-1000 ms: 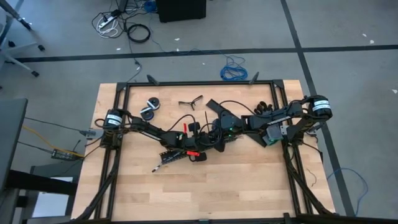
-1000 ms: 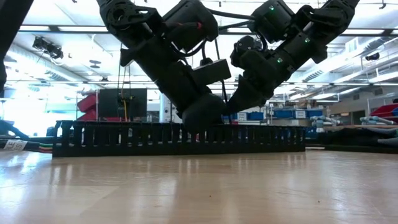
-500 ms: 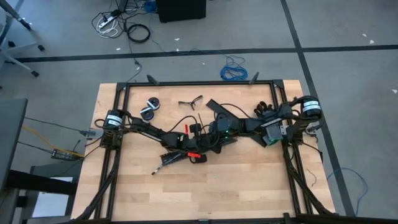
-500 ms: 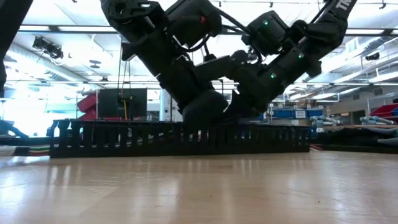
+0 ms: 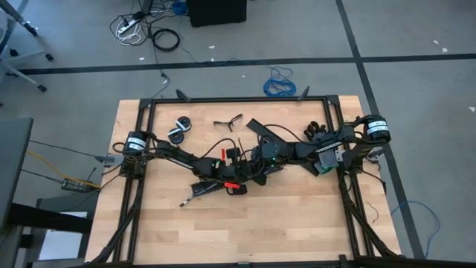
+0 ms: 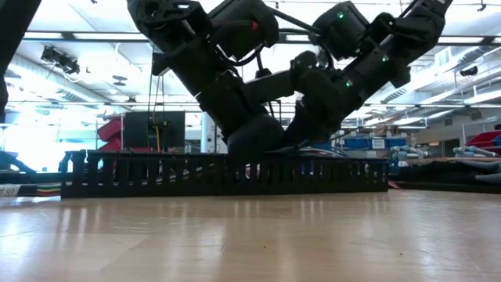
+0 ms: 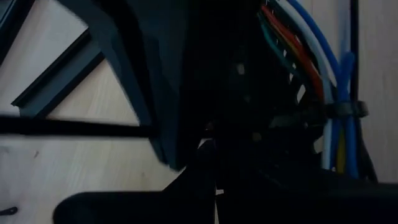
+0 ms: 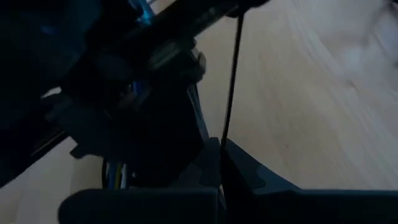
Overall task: Ziptie cables
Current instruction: Put the wrapped cables into the black cable duct
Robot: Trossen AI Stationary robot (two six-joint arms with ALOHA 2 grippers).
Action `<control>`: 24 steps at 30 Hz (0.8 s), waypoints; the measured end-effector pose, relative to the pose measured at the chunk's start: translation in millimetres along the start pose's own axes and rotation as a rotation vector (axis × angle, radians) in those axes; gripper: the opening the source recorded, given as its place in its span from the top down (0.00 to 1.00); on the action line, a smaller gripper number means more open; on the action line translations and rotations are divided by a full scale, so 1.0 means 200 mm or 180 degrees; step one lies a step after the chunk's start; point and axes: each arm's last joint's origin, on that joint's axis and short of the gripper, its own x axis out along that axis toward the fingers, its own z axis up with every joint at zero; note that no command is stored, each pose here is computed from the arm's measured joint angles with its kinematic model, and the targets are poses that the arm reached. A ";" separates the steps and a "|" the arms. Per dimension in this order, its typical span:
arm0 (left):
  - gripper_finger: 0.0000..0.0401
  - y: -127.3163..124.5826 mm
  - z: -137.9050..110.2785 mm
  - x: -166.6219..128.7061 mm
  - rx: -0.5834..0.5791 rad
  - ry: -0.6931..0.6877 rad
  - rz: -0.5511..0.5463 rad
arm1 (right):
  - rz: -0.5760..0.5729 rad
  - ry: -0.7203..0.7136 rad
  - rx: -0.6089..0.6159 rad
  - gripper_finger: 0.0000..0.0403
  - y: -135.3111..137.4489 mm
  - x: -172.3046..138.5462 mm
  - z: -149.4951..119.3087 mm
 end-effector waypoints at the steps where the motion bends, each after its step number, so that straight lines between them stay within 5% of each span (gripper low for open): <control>1: 1.00 0.00 0.00 0.00 -0.0002 0.0001 0.0004 | -0.0024 0.0001 -0.0020 1.00 0.00 -0.01 0.00; 24: 1.00 -0.01 -0.01 0.00 -0.0194 0.0065 -0.0237 | -0.0340 -0.0282 -0.0949 1.00 0.03 -0.02 0.04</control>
